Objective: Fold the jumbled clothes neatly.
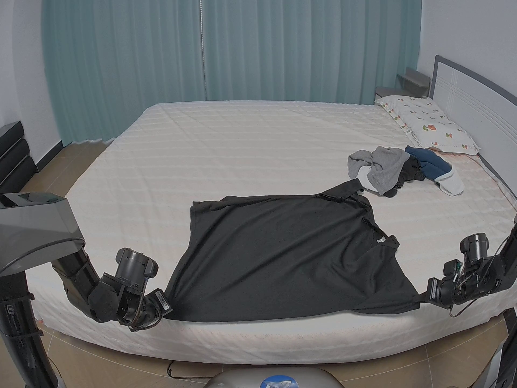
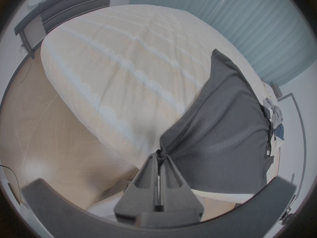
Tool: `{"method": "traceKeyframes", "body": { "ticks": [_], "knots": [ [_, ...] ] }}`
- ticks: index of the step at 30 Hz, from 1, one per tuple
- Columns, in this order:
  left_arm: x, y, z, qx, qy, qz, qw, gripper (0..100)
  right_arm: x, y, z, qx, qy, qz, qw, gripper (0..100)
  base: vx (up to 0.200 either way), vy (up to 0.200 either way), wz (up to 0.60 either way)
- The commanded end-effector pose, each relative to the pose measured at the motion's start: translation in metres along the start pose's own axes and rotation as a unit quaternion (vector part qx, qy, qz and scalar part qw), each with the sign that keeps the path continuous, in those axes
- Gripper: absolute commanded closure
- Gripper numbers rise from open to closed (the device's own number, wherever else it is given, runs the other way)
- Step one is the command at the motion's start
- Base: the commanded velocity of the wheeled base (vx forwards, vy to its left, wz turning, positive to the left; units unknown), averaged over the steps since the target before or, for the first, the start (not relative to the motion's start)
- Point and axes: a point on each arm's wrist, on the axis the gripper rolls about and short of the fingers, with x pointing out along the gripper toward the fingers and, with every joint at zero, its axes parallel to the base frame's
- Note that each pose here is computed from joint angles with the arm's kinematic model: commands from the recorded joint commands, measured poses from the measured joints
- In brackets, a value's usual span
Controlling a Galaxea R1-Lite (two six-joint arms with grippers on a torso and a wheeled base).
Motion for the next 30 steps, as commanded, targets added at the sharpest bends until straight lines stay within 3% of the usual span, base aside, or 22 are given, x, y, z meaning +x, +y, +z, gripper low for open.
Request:
{"method": "traceKeyframes", "body": {
  "ticks": [1, 17, 18, 19, 20, 26, 30],
  "knots": [
    [-0.002, 0.002, -0.005, 0.017, 0.010, 0.009, 0.9998, 100, -0.006, -0.003, -0.008, 0.003, 0.005, -0.005, 1.0000, 100, 0.000, 0.000, 0.00],
    [-0.001, 0.003, -0.015, 0.035, 0.023, 0.016, 0.9990, 100, -0.015, 0.000, -0.015, -0.009, 0.003, -0.006, 0.9999, 100, 0.000, 0.000, 0.00],
    [-0.001, 0.003, -0.015, 0.035, 0.023, 0.016, 0.9990, 100, -0.014, 0.000, -0.016, -0.010, 0.006, -0.007, 0.9999, 0, 0.000, 0.000, 0.00],
    [-0.001, 0.003, -0.015, 0.035, 0.023, 0.016, 0.9990, 100, -0.013, 0.000, -0.016, -0.012, 0.009, -0.006, 0.9999, 0, 0.000, 0.000, 0.00],
    [-0.001, 0.003, -0.015, 0.036, 0.023, 0.014, 0.9990, 0, -0.013, 0.000, -0.015, -0.012, 0.008, -0.003, 0.9999, 0, 0.000, 0.000, 0.00],
    [-0.004, -0.002, -0.015, 0.034, 0.019, 0.003, 0.9992, 0, -0.019, -0.004, -0.003, 0.012, -0.011, 0.051, 0.9986, 0, 0.000, 0.000, 0.00],
    [-0.015, -0.008, -0.010, 0.021, 0.008, -0.018, 0.9996, 0, -0.031, -0.005, 0.003, 0.061, -0.021, 0.119, 0.9907, 0, 0.000, 0.000, 0.00]
  ]
}}
